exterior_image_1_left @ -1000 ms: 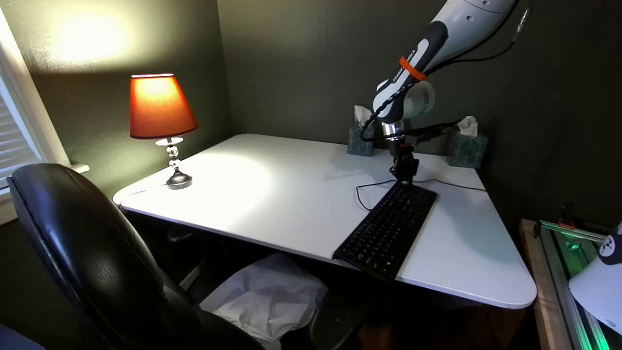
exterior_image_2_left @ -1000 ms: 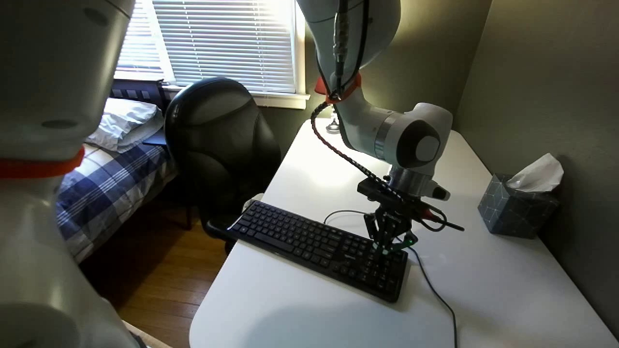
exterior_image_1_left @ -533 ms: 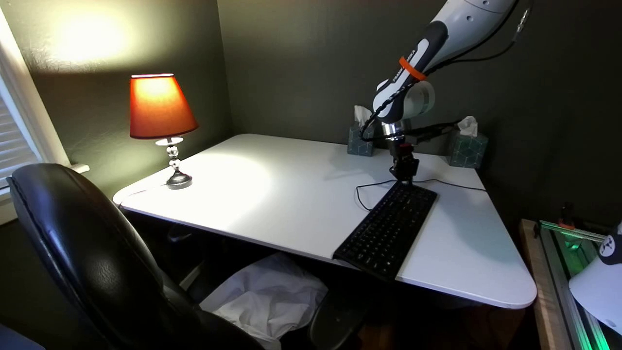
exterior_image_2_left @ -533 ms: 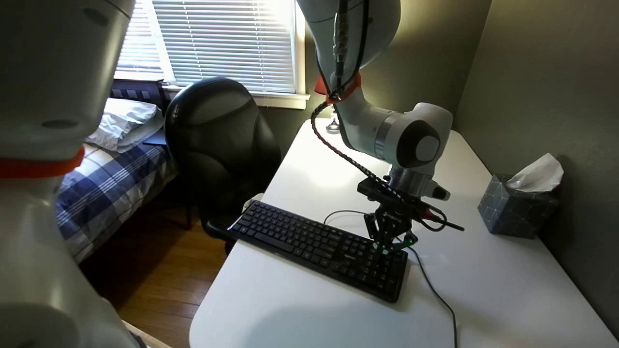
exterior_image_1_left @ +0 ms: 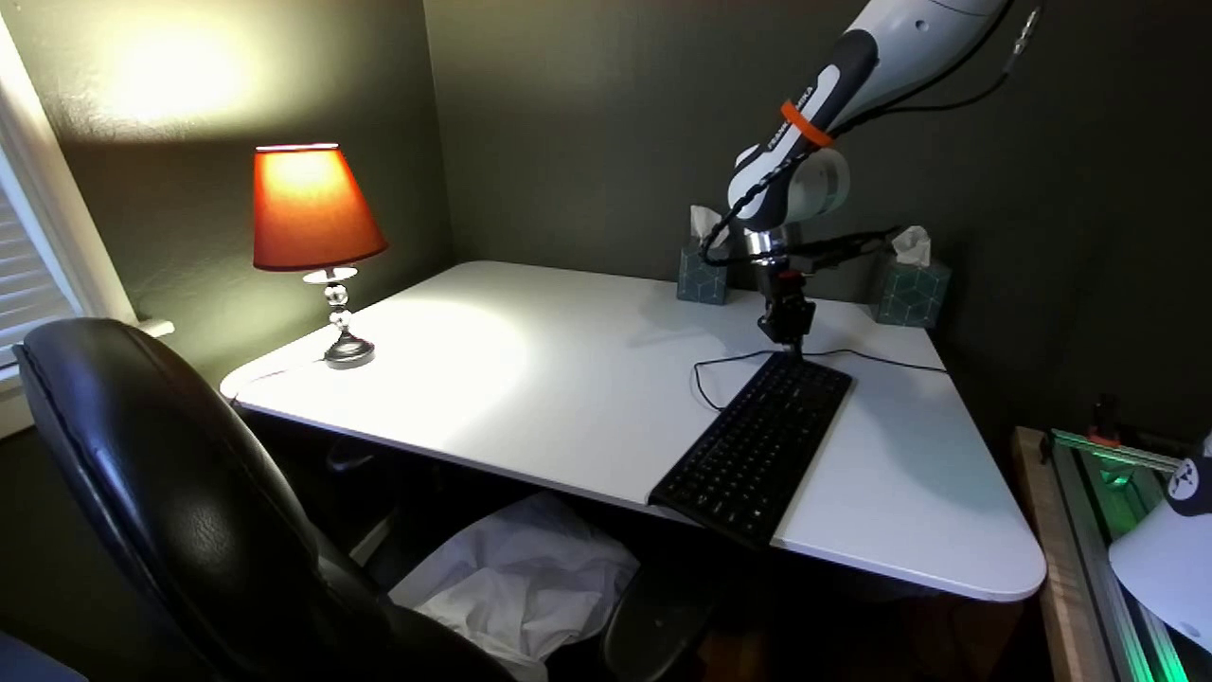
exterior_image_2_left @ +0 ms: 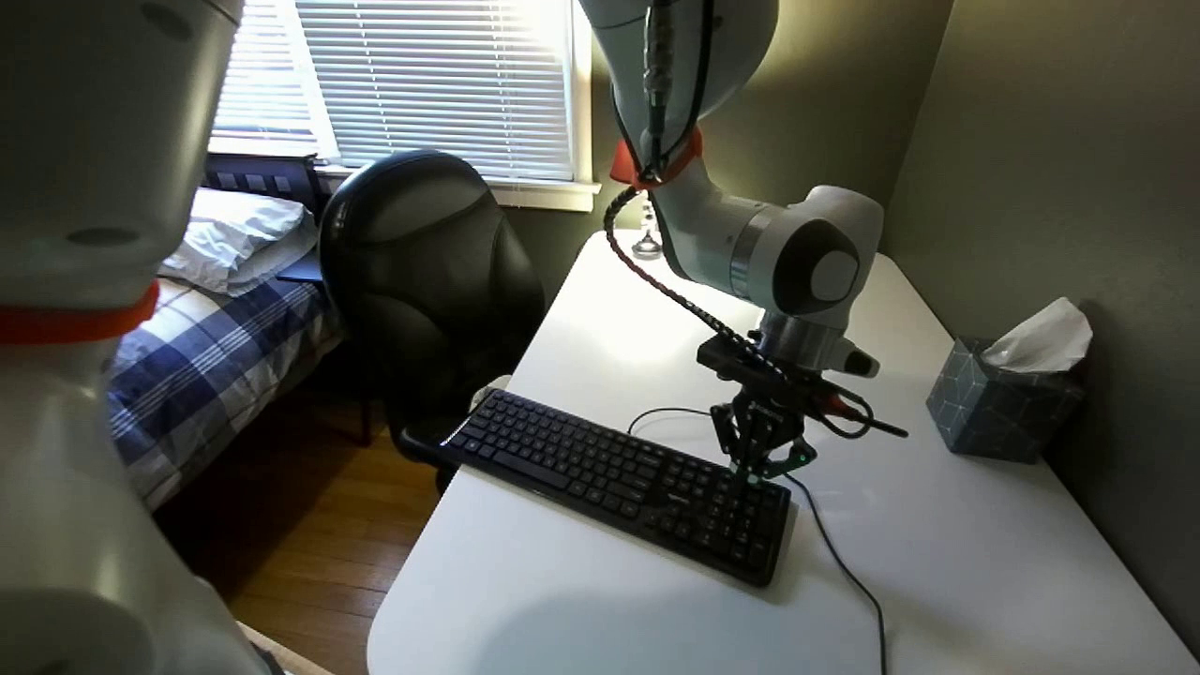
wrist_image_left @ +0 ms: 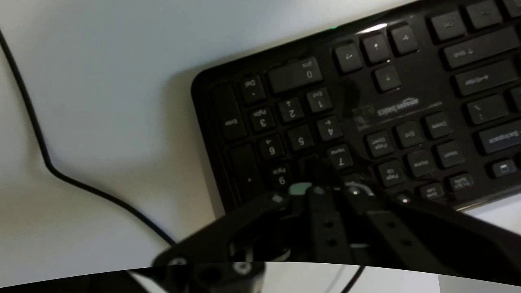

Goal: Press the number two button on the keyboard

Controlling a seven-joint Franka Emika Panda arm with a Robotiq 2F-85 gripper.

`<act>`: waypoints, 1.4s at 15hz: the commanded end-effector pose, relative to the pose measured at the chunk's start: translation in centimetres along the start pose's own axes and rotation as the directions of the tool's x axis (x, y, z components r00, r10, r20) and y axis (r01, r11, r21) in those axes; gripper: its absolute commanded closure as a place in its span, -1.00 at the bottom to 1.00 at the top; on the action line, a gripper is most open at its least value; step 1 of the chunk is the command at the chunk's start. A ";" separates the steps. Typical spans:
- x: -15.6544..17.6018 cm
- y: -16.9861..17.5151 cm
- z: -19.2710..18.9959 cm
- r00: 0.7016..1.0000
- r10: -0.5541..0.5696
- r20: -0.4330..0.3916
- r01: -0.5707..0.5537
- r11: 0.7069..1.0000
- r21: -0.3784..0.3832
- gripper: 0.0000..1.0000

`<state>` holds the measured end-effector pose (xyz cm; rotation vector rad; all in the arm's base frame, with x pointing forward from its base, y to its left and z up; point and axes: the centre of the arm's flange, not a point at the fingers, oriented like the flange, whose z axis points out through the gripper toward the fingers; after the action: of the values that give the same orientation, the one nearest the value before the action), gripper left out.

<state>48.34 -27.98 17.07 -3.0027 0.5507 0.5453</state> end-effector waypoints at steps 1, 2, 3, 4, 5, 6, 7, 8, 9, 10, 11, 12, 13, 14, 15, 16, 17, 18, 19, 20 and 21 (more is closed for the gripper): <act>-1.6 0.3 -1.0 0.999 -0.004 -0.035 0.004 1.000 0.007 1.00; -1.8 0.3 -1.2 0.999 0.000 -0.046 0.000 1.000 0.003 0.48; -2.1 0.3 -1.5 0.998 0.000 -0.057 0.000 1.000 0.003 0.46; -2.4 0.4 -1.8 0.998 0.001 -0.070 -0.001 1.000 0.003 0.32; -2.7 0.4 -2.1 0.997 0.002 -0.082 -0.002 1.000 0.003 0.19; -3.0 0.5 -2.4 0.996 0.004 -0.093 -0.003 1.000 0.002 0.02; -3.4 0.6 -2.7 0.994 0.004 -0.106 -0.004 1.000 0.001 -0.12; -3.7 0.6 -3.0 0.993 0.009 -0.119 -0.009 1.000 -0.001 -0.25; -4.0 0.7 -3.3 0.991 0.011 -0.133 -0.011 1.000 -0.002 -0.43; -4.4 0.7 -3.6 0.990 0.012 -0.144 -0.013 1.000 -0.004 -0.56; -4.6 0.7 -3.9 0.988 0.011 -0.154 -0.012 1.000 -0.004 -0.72; -5.0 0.7 -4.1 0.987 0.011 -0.163 -0.012 1.000 -0.005 -0.86; -5.3 0.7 -4.4 0.985 0.011 -0.174 -0.012 1.000 -0.005 -0.98; -5.6 0.7 -4.7 0.983 0.014 -0.181 -0.015 1.000 -0.004 -1.00; -6.0 0.6 -5.1 0.980 0.019 -0.197 -0.020 1.000 -0.004 -1.00; -6.4 0.5 -5.4 0.978 0.016 -0.207 -0.018 1.000 -0.009 -1.00; -6.8 0.4 -5.8 0.975 0.017 -0.222 -0.020 1.000 -0.010 -1.00; -7.2 0.3 -6.1 0.971 0.016 -0.237 -0.020 1.000 -0.015 -1.00; -7.6 0.3 -6.5 0.968 0.015 -0.249 -0.020 1.000 -0.016 -1.00; -8.1 0.2 -6.9 0.964 0.013 -0.265 -0.019 1.000 -0.019 -1.00; -8.5 0.1 -7.3 0.960 0.013 -0.278 -0.019 1.000 -0.021 -1.00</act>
<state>45.34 -27.36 25.21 -3.0914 0.5761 0.1919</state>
